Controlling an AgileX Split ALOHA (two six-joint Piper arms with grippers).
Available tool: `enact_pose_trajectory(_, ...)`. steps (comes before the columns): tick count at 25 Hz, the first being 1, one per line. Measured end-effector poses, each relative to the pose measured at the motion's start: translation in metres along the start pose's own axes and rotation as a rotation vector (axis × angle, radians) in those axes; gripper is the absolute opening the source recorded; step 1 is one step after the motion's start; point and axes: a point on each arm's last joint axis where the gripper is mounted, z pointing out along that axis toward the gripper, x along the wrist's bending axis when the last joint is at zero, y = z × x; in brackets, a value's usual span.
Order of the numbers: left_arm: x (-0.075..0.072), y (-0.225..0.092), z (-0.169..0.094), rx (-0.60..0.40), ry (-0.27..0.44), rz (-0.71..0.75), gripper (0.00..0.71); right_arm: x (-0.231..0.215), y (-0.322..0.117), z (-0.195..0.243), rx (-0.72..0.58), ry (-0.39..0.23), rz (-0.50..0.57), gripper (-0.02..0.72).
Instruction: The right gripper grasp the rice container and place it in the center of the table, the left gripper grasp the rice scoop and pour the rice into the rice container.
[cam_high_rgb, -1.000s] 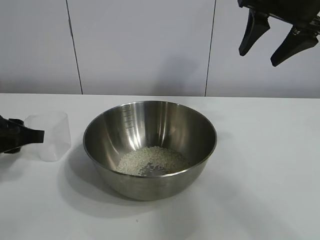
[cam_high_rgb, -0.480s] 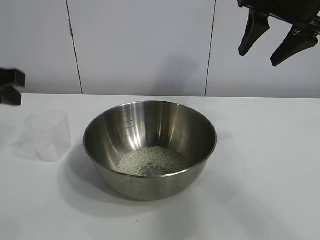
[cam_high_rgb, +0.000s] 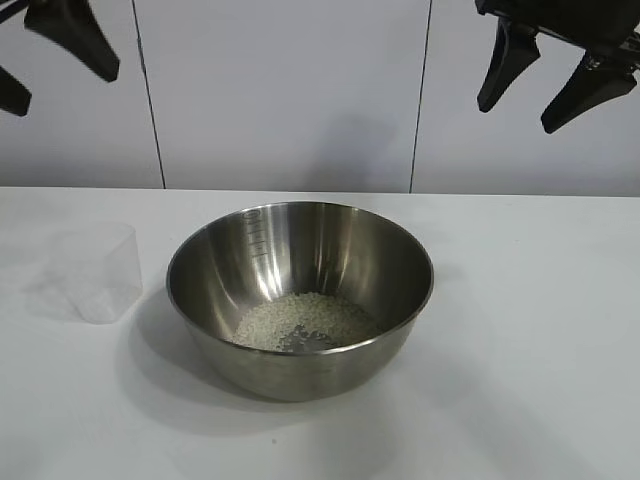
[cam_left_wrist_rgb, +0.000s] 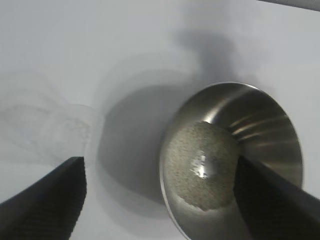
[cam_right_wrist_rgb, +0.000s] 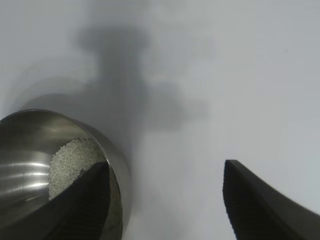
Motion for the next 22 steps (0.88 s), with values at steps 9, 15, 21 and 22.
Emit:
enact_pose_trajectory(9, -0.005, 0.006, 0.06, 0.215, -0.073, -0.058, 0.588, 0.002, -0.005, 0.0, 0.052, 0.021, 0.013, 0.452)
enact_pose_trajectory(15, -0.005, 0.008, 0.065, 0.203, -0.073, -0.062, 0.588, 0.002, -0.005, 0.0, 0.052, 0.021, 0.013, 0.452)
enact_pose_trajectory(21, -0.005, 0.009, 0.064, 0.192, -0.073, -0.062, 0.588, 0.002, -0.005, 0.0, 0.052, 0.021, 0.013, 0.452)
enact_pose_trajectory(22, -0.005, 0.009, 0.064, 0.191, -0.072, -0.062, 0.588, 0.002, -0.005, 0.0, 0.052, 0.021, 0.013, 0.452)
